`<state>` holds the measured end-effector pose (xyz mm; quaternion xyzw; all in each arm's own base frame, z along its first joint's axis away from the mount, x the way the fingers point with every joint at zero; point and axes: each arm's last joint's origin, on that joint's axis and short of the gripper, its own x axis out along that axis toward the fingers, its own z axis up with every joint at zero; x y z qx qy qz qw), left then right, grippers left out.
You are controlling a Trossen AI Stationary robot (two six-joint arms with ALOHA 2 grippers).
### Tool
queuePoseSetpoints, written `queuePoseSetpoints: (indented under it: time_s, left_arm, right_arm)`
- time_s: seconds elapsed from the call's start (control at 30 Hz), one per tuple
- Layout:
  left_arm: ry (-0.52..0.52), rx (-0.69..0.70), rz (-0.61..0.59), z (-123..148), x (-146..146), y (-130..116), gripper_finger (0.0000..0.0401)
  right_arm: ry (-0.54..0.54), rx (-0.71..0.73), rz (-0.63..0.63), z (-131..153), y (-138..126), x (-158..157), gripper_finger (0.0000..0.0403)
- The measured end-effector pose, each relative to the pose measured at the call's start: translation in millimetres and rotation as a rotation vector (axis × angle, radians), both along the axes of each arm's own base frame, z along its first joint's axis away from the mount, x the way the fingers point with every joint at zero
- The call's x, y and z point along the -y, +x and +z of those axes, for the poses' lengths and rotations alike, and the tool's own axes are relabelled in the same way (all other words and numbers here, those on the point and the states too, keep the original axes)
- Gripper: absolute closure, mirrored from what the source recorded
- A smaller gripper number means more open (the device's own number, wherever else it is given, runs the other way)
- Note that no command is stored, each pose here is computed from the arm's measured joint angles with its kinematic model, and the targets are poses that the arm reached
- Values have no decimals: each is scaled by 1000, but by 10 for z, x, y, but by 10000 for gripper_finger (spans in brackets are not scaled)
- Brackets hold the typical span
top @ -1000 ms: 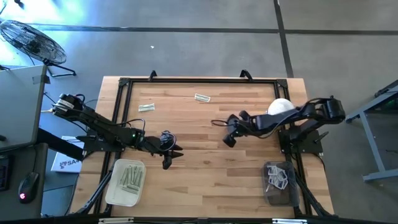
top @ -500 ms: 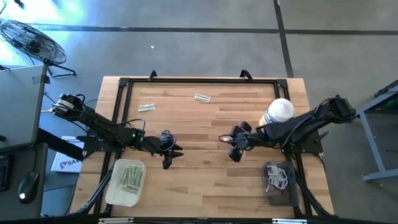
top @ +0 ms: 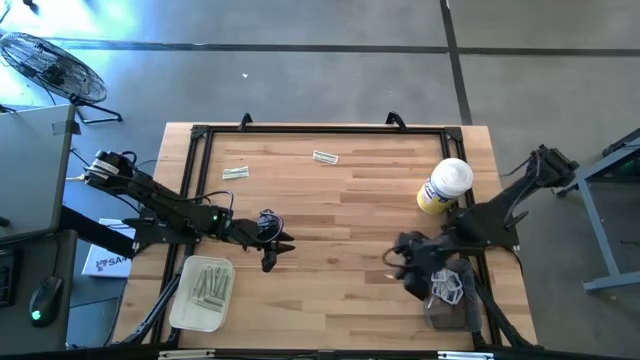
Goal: Pick & Place First Aid Supplies
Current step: Put the blue alcohol pad into the black bin
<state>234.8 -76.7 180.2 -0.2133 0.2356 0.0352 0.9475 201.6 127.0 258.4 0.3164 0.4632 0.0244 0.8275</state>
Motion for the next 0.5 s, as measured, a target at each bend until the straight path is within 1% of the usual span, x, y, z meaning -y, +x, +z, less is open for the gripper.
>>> queuePoseSetpoints:
  time_s: [0.13,0.27,0.37,0.5]
  left_arm:
    - [2,1,4,0,-1,0,268]
    - [4,2,9,0,-3,0,268]
    - [2,2,10,0,-3,0,268]
    - [-3,2,13,1,-3,0,268]
  right_arm:
    - [49,-176,10,317,-224,-139,403]
    - [26,-366,-61,425,-498,-220,403]
    - [-14,-476,-103,326,-683,-279,403]
    - [-55,-559,-159,-33,-843,-334,403]
